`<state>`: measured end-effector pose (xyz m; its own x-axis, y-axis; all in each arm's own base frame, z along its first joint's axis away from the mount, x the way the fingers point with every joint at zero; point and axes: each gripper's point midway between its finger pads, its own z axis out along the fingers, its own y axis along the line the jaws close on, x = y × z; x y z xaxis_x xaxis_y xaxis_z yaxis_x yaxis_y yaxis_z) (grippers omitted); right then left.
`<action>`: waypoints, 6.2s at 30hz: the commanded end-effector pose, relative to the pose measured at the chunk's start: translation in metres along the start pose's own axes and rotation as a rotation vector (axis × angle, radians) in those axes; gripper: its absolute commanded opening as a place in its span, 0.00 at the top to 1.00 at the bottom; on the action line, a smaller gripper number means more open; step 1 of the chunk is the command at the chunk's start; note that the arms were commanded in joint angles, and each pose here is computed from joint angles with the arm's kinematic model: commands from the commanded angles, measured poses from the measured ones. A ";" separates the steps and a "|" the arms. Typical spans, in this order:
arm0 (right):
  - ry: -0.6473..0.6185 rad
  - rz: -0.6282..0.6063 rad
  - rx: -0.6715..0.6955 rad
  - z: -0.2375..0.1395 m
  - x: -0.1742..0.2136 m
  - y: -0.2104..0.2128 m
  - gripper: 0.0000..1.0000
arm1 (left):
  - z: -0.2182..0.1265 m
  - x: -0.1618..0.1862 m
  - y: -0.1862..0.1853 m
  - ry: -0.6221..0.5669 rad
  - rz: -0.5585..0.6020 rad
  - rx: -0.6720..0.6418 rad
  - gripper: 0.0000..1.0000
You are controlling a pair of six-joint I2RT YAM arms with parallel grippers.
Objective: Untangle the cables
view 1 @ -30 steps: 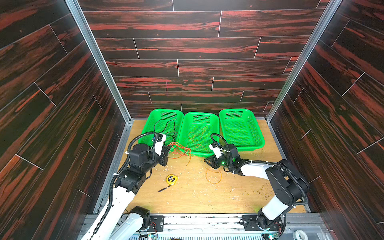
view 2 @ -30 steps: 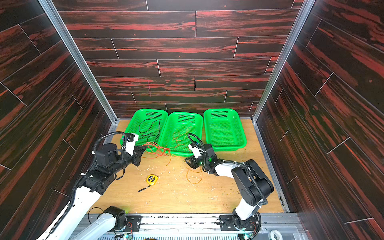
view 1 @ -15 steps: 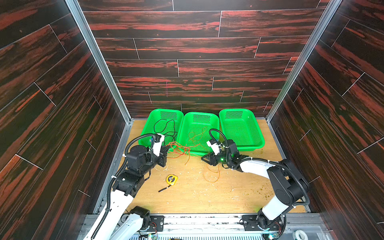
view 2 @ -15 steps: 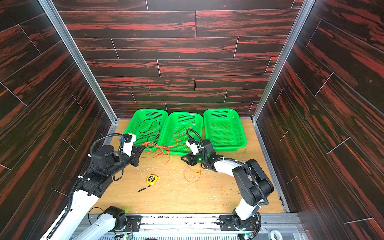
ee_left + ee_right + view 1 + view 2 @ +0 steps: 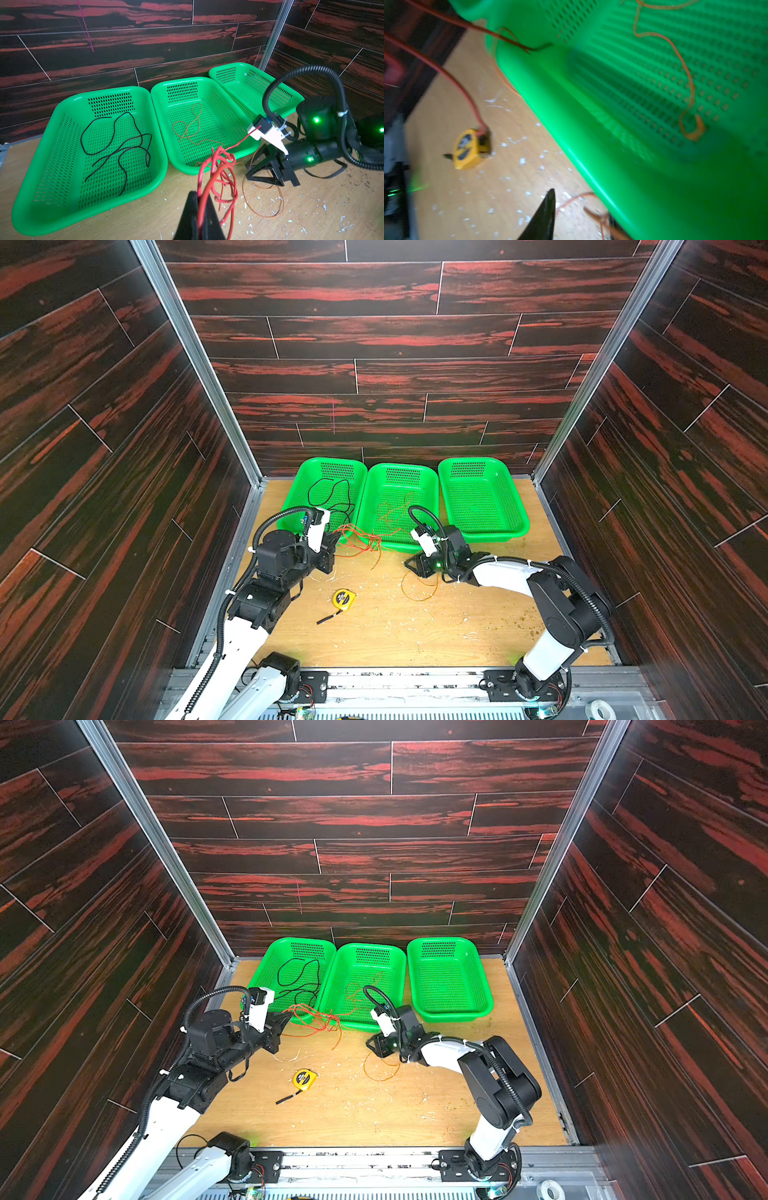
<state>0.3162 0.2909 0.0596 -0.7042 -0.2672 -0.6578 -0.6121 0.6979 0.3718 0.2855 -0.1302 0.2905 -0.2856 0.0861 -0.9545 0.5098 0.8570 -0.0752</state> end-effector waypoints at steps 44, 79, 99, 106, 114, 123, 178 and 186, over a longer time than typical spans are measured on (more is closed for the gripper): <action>-0.410 -0.260 0.193 -0.117 -0.226 0.030 1.00 | -0.060 -0.056 -0.015 -0.158 0.015 -0.003 1.00; -0.126 -0.230 0.119 0.019 -0.204 -0.016 0.57 | -0.054 -0.042 -0.024 -0.127 -0.024 0.061 1.00; -0.306 -0.356 0.295 -0.141 -0.200 0.012 0.36 | -0.023 -0.021 -0.033 -0.053 -0.056 0.139 1.00; -0.307 -0.370 0.168 -0.164 -0.178 0.044 0.36 | -0.012 -0.013 -0.034 -0.053 -0.082 0.149 1.00; -0.329 -0.396 0.059 -0.175 -0.165 0.073 0.38 | 0.002 -0.004 -0.034 -0.047 -0.093 0.159 1.00; -0.299 -0.401 -0.035 -0.170 -0.138 0.097 0.44 | 0.019 0.010 -0.049 -0.024 -0.119 0.238 1.00; -0.246 -0.318 -0.234 -0.113 -0.057 0.129 0.82 | 0.033 0.045 -0.131 0.242 0.203 0.406 1.00; -0.272 -0.255 -0.175 -0.110 -0.064 0.118 1.00 | 0.030 0.041 -0.132 0.228 0.192 0.404 1.00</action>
<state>0.2395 0.3193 0.2113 -0.4089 -0.2582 -0.8753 -0.8507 0.4550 0.2632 0.2367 -0.2550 0.2305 -0.3602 0.3870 -0.8488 0.8144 0.5742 -0.0838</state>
